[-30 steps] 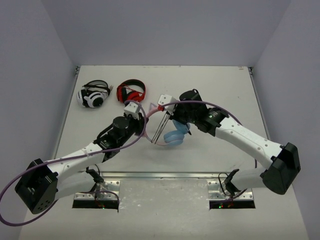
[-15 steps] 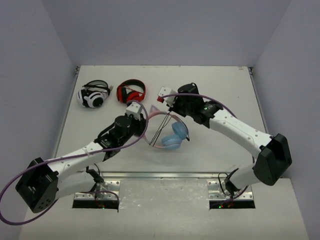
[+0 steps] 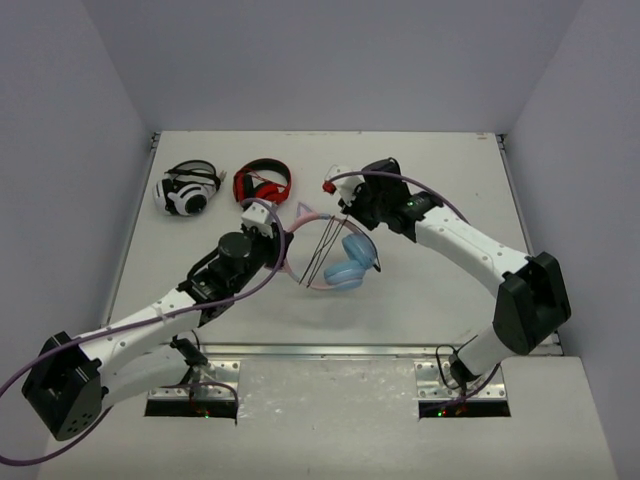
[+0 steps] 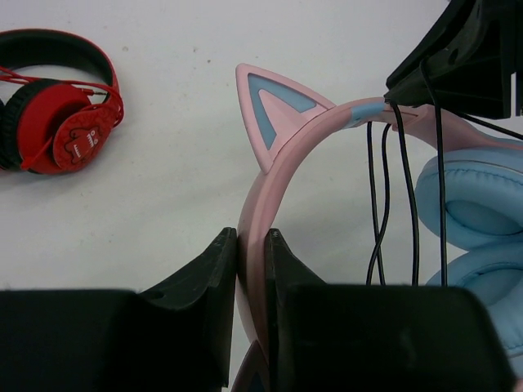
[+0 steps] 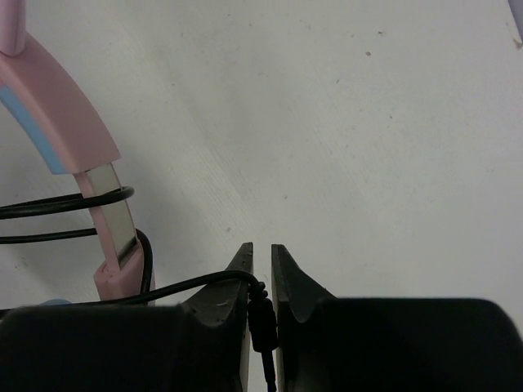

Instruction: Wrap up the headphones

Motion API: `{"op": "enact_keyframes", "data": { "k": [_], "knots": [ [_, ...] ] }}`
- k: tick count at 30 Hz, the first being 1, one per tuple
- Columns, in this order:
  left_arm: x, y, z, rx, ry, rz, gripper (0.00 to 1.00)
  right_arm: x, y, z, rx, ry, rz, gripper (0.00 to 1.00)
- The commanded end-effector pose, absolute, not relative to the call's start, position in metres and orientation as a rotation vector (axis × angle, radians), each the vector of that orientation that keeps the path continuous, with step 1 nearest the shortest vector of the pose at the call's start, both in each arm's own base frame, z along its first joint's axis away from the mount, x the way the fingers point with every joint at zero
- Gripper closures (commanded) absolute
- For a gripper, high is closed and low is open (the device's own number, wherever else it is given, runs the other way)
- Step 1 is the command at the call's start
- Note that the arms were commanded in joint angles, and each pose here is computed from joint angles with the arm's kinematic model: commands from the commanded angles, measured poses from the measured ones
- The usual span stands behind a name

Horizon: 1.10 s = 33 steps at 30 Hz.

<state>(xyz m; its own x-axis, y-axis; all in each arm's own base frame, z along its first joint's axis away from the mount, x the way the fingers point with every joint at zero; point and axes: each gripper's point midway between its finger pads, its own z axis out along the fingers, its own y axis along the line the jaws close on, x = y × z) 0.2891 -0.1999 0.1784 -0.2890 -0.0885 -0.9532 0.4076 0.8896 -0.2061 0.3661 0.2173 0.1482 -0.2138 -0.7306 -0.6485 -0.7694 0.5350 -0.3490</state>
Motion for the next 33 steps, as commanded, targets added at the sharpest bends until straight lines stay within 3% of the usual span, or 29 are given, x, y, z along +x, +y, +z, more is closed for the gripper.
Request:
{"op": "enact_keyframes", "data": {
  "k": [1,18,25,32,33],
  "knots": [
    [0.278,-0.222,0.23,0.284,1.656,-0.671,1.0,0.398,0.214,0.186,-1.06,1.893,0.05,0.87],
    [0.283,-0.24,0.255,0.29,1.669,-0.75,1.0,0.384,0.221,0.196,-0.95,1.909,0.417,0.8],
    [0.29,-0.248,0.281,0.331,1.596,-0.817,1.0,0.383,0.21,0.187,-0.896,1.964,0.584,0.55],
    [0.311,-0.261,0.31,0.348,1.516,-0.878,1.0,0.381,0.201,0.177,-0.836,2.019,0.75,0.47],
    [0.31,-0.265,0.32,0.365,1.49,-0.909,1.0,0.382,0.197,0.177,-0.796,2.036,0.777,0.01]
  ]
}}
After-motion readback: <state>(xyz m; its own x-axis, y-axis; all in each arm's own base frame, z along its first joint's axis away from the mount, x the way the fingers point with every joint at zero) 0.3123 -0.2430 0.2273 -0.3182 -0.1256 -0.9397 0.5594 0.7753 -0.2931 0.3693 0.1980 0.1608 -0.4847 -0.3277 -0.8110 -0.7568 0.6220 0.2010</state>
